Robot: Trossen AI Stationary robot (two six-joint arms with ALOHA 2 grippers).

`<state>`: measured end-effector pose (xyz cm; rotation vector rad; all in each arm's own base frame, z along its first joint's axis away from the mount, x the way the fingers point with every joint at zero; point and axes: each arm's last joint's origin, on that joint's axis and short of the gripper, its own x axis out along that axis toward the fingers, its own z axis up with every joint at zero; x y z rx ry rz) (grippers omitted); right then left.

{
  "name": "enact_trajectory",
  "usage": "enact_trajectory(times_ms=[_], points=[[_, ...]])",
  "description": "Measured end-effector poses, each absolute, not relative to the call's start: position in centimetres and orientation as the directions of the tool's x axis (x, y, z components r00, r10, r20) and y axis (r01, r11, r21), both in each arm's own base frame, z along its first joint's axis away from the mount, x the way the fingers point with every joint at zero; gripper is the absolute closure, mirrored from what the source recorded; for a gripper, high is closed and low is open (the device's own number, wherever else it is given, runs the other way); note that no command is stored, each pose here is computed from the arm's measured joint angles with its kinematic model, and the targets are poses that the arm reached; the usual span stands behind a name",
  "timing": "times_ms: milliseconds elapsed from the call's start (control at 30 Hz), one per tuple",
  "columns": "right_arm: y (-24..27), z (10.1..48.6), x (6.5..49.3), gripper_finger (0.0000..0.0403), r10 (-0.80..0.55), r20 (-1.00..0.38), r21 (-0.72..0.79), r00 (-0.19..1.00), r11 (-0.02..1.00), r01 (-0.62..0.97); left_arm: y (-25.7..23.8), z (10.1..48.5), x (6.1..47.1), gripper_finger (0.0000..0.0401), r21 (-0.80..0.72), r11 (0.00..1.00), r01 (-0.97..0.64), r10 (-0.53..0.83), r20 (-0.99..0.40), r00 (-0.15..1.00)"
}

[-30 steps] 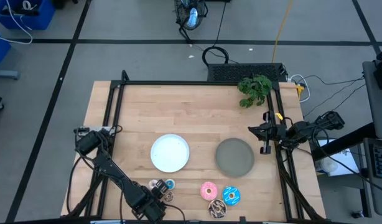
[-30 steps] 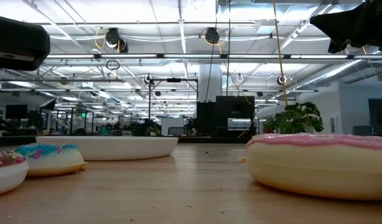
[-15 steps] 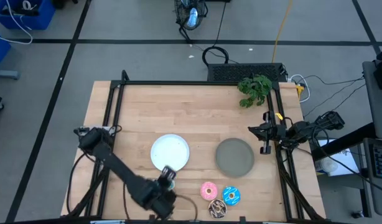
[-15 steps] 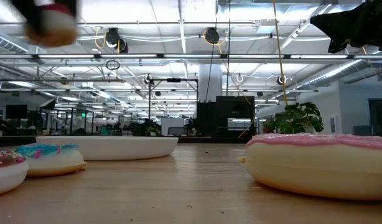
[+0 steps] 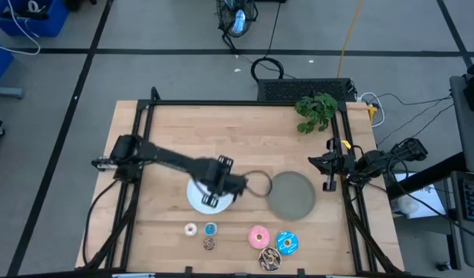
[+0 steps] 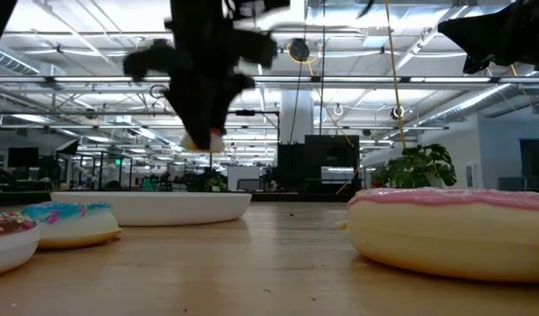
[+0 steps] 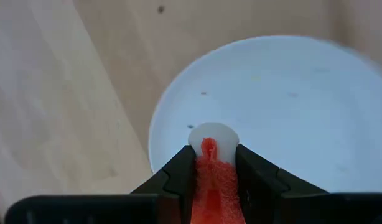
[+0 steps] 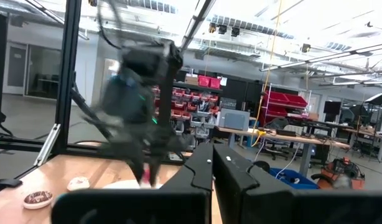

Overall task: Pick & Place donuts
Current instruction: Put the small orange doughnut on the white plate

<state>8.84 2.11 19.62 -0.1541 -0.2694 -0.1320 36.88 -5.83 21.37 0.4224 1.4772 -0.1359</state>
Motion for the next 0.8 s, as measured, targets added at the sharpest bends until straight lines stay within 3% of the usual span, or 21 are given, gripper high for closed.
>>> enact_trajectory(times_ms=[200,533,800], points=[[2.1,19.6,8.8,0.0403,-0.109,0.274,-0.148,0.955,0.977,0.154,-2.9,18.1,36.6,0.03,0.118,0.94,0.32,0.096,-0.992,0.084],[2.1,19.8,8.8,0.0403,-0.111,0.291,-0.157,0.95,0.974,0.162,-3.8,16.8,36.0,0.0295,0.14,0.907,0.398,0.118,-0.99,0.08],[2.1,19.8,8.8,0.0403,-0.111,0.293,-0.155,0.95,0.975,0.161,-3.3,16.4,36.1,0.0214,0.116,0.95,0.289,0.097,-0.992,0.078]])
